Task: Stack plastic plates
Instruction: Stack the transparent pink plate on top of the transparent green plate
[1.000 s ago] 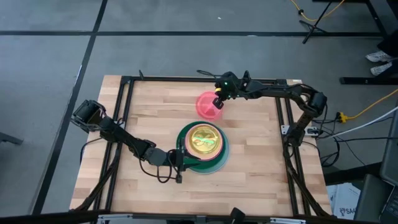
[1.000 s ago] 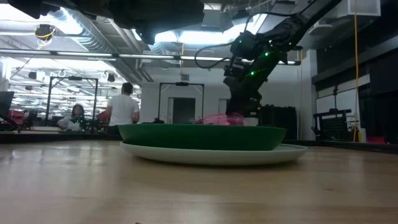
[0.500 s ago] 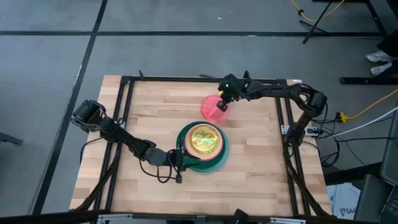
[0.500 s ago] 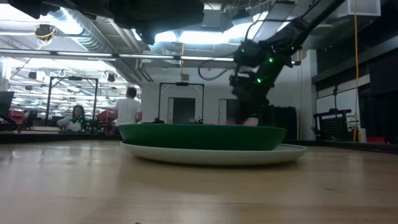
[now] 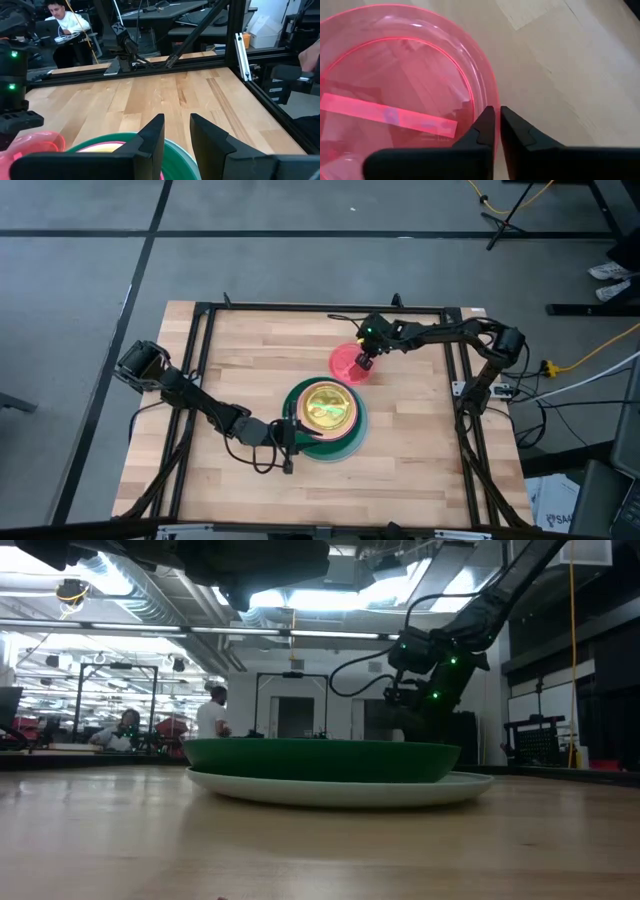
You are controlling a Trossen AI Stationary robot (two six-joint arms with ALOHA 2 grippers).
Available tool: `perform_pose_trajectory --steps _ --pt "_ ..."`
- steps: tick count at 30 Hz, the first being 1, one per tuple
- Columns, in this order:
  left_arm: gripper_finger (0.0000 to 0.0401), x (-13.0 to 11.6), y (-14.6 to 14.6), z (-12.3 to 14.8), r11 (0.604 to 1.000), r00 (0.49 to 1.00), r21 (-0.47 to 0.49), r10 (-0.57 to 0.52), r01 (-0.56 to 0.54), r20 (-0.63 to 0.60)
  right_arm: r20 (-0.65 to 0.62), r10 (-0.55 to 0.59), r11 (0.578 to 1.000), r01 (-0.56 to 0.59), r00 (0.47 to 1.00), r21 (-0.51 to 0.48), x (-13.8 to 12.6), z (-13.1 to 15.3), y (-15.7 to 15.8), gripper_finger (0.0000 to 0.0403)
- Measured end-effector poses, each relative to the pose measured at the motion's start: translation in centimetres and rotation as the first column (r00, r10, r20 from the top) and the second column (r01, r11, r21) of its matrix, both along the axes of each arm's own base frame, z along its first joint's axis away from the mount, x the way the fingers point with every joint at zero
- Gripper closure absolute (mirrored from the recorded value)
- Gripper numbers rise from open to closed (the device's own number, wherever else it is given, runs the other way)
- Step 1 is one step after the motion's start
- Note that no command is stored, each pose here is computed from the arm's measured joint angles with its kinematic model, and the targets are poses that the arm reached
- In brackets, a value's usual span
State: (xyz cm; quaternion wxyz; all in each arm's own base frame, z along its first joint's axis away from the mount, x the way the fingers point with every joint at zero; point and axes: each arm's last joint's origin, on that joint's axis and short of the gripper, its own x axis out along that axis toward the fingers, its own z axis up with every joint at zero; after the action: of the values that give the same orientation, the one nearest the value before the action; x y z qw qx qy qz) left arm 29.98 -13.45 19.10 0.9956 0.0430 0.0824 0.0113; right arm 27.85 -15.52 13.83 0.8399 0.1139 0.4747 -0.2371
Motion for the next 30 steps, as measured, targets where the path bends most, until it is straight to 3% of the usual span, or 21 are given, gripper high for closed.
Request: perform_pose_trajectory --steps 8,14,21,30 --pt "0.0315 0.0 0.0 0.0 1.0 1.0 0.0 0.0 0.0 0.0 0.004 0.012 1.0 -0.012 1.0 0.014 0.0 0.0 0.1 0.0308" --pt "0.0315 0.0 0.0 0.0 1.0 1.0 0.0 0.0 0.0 0.0 -0.002 0.029 0.998 -0.029 1.0 0.051 0.2 -0.9 0.1 0.0284" --pt "0.0315 0.0 0.0 0.0 1.0 1.0 0.0 0.001 -0.001 0.0 0.008 0.03 0.998 -0.031 1.0 0.048 0.4 -1.1 0.0 0.03" --pt "0.0315 0.0 0.0 0.0 1.0 1.0 0.0 0.002 -0.002 0.0 0.002 0.014 0.999 -0.014 1.0 0.034 0.2 -1.1 -0.5 0.0394"
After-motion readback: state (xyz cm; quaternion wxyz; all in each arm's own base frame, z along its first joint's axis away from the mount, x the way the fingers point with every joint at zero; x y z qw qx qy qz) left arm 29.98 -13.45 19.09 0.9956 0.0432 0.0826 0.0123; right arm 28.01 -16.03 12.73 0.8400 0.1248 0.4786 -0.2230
